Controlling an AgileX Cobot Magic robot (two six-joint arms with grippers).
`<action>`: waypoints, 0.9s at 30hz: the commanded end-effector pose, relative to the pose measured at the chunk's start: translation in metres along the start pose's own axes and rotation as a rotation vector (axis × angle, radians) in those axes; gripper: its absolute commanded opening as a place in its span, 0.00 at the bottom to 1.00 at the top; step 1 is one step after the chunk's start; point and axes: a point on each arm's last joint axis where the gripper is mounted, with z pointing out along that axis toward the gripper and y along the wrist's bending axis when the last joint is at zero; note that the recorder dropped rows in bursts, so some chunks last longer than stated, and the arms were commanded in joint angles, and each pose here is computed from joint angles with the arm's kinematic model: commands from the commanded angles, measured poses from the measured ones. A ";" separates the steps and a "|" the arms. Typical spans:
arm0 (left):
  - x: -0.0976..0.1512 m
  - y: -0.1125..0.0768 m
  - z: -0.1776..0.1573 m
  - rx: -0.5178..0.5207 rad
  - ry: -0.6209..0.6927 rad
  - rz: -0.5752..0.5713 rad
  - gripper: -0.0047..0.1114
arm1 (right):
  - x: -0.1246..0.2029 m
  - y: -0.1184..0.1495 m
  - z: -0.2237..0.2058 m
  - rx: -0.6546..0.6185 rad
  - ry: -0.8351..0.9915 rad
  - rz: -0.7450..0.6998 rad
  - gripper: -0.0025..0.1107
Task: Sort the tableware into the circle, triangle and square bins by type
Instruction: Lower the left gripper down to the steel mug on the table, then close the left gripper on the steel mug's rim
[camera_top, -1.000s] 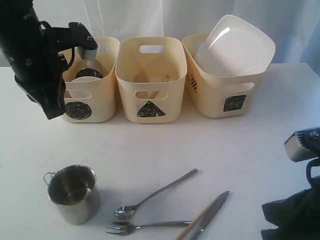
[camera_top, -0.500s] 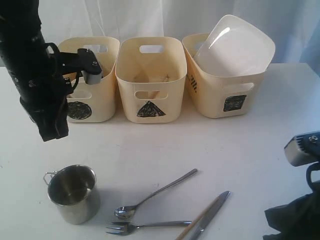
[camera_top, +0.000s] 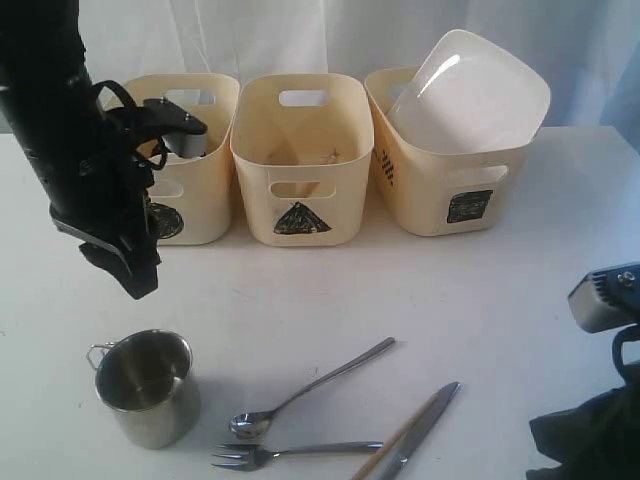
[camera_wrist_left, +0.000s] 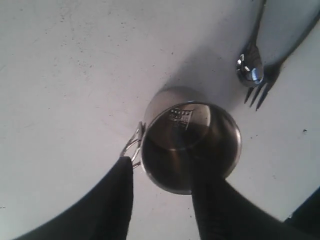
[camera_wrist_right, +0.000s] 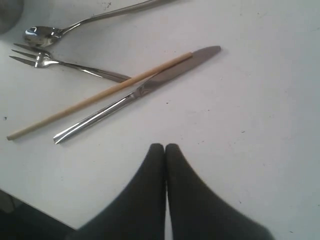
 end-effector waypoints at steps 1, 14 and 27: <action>0.011 -0.008 0.010 0.094 0.102 0.001 0.42 | 0.000 -0.001 0.000 0.002 -0.022 -0.002 0.02; 0.012 0.001 0.064 0.093 0.123 0.053 0.42 | 0.001 -0.001 0.000 0.003 -0.014 -0.001 0.02; 0.003 0.007 0.071 0.049 0.052 0.084 0.42 | 0.002 -0.001 0.000 0.002 0.005 0.011 0.02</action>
